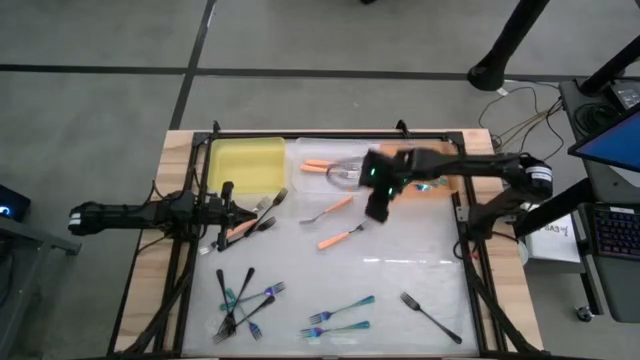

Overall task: Sort silverware by color (type)
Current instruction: Put the orange fork into the transparent bin

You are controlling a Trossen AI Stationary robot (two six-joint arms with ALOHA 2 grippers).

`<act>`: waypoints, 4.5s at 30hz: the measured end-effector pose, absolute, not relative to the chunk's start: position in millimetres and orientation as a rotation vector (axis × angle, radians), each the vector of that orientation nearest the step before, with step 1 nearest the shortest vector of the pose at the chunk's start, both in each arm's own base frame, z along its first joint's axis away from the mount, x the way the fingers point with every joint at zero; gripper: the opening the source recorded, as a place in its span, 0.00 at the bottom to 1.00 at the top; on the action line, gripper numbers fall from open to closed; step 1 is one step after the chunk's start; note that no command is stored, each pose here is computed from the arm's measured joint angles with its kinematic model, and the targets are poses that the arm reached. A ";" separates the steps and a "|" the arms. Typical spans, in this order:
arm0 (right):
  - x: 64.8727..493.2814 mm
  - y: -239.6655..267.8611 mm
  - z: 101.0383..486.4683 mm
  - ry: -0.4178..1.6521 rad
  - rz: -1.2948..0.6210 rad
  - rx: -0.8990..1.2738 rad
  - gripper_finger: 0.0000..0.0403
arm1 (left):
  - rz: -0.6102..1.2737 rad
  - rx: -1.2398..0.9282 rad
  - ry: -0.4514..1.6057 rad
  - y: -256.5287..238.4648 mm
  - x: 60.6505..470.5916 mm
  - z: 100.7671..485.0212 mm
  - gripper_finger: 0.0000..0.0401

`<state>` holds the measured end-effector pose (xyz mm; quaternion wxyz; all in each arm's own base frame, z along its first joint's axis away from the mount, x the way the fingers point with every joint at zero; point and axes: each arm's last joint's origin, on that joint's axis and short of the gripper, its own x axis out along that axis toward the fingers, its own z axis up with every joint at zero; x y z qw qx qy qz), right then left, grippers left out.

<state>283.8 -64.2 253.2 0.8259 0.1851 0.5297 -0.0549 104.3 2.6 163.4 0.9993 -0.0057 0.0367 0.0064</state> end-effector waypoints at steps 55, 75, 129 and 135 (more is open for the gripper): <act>391.6 12.0 142.6 1.311 0.233 -0.271 0.21 | 0.013 -0.011 0.073 2.6 104.3 163.4 0.00; 389.2 9.2 193.9 1.186 0.155 -0.224 0.09 | 0.013 -0.011 0.073 2.6 104.3 163.4 0.00; 387.1 -98.0 224.7 0.956 0.166 0.190 0.22 | 0.013 -0.011 0.073 2.6 104.3 163.4 0.00; 398.7 -75.7 205.7 0.998 0.249 -0.034 0.23 | 0.013 -0.011 0.073 2.6 104.3 163.4 0.00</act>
